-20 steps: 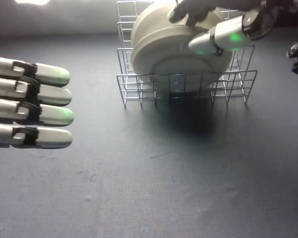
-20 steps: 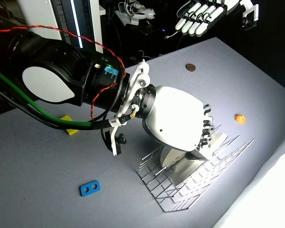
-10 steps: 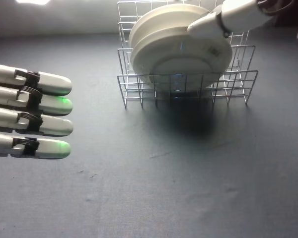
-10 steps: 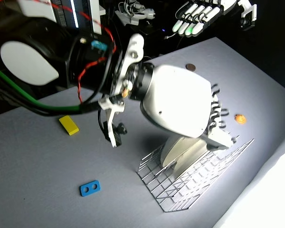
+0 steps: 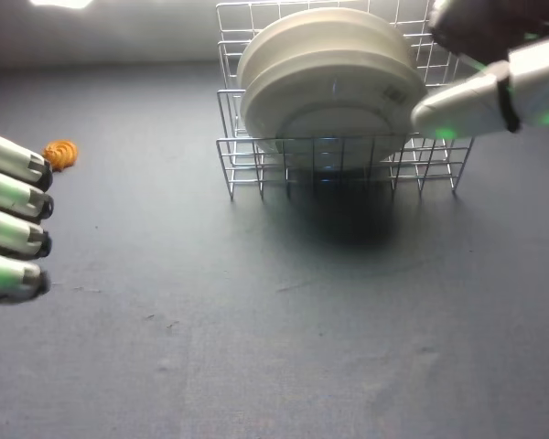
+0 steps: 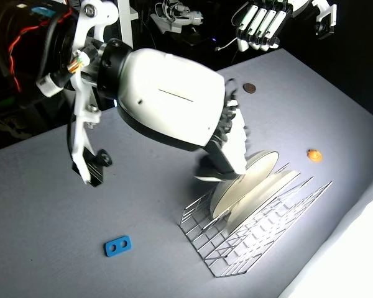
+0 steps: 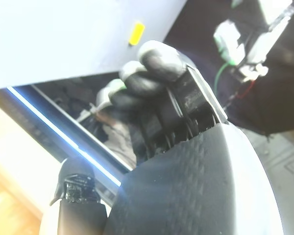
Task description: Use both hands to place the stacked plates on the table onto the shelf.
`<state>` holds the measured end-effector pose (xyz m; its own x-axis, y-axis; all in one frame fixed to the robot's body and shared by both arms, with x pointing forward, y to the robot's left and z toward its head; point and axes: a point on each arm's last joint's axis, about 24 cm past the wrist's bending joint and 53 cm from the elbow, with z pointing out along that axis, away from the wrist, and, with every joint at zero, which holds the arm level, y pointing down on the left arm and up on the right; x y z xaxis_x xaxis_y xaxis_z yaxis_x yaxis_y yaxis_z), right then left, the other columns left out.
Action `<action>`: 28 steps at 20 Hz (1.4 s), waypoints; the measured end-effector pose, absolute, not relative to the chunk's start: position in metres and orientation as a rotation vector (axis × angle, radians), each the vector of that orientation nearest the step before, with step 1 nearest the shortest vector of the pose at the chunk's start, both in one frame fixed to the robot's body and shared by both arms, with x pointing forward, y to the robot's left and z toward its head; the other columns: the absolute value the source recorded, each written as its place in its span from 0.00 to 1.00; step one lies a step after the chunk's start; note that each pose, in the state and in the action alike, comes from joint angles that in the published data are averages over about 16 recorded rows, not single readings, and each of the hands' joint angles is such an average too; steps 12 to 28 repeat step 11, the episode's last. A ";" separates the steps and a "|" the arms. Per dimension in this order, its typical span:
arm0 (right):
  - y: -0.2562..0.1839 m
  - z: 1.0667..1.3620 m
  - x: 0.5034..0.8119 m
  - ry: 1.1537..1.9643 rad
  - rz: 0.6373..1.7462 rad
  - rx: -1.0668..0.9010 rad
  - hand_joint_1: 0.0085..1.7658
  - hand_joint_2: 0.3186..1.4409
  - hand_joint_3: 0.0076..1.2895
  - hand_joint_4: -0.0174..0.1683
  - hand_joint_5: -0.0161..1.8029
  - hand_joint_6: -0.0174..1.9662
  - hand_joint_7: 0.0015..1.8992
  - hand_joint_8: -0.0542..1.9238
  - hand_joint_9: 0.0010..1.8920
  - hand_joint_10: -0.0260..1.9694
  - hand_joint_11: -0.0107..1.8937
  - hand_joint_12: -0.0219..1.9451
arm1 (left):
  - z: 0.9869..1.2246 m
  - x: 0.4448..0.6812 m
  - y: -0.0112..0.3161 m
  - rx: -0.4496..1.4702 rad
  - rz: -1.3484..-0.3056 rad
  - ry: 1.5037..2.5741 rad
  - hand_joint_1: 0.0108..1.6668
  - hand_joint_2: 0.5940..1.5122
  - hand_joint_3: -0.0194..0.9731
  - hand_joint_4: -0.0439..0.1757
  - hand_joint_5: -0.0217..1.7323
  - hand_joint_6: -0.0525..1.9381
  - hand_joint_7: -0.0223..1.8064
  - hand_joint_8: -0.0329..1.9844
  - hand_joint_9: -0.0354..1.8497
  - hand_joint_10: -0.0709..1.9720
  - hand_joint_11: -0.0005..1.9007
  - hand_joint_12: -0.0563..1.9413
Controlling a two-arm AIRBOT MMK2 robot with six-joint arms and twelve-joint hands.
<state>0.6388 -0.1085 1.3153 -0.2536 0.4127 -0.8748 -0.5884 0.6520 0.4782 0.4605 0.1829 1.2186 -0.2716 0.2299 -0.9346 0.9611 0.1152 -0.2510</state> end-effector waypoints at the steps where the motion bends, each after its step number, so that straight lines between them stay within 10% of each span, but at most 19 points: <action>1: -0.111 1.311 0.635 1.570 0.944 -0.154 0.22 0.74 0.00 0.30 0.57 0.55 0.58 0.60 0.57 0.70 0.54 0.87 | 1.219 0.461 0.183 1.186 -1.210 1.630 0.13 0.70 0.02 0.43 0.59 0.75 0.63 0.77 0.61 0.80 0.57 0.88; 5: -0.117 1.297 0.621 1.601 0.928 -0.159 0.27 0.77 0.00 0.50 0.63 0.78 0.65 0.82 0.65 0.87 0.68 0.94 | 1.219 0.460 0.183 1.189 -1.209 1.628 0.22 0.73 0.02 0.61 0.74 0.97 0.77 0.95 0.75 0.96 0.73 0.98; 11: -0.123 1.285 0.612 1.634 0.922 -0.151 0.36 0.83 0.00 0.77 0.71 1.00 0.75 0.99 0.78 0.98 0.85 0.99 | 1.219 0.459 0.182 1.193 -1.211 1.624 0.35 0.80 0.03 0.88 0.91 1.00 0.94 0.97 0.93 0.98 0.92 0.99; 28: -0.123 1.285 0.612 1.634 0.922 -0.151 0.36 0.83 0.00 0.77 0.71 1.00 0.75 0.99 0.78 0.98 0.85 0.99 | 1.219 0.459 0.182 1.193 -1.211 1.624 0.35 0.80 0.03 0.88 0.91 1.00 0.94 0.97 0.93 0.98 0.92 0.99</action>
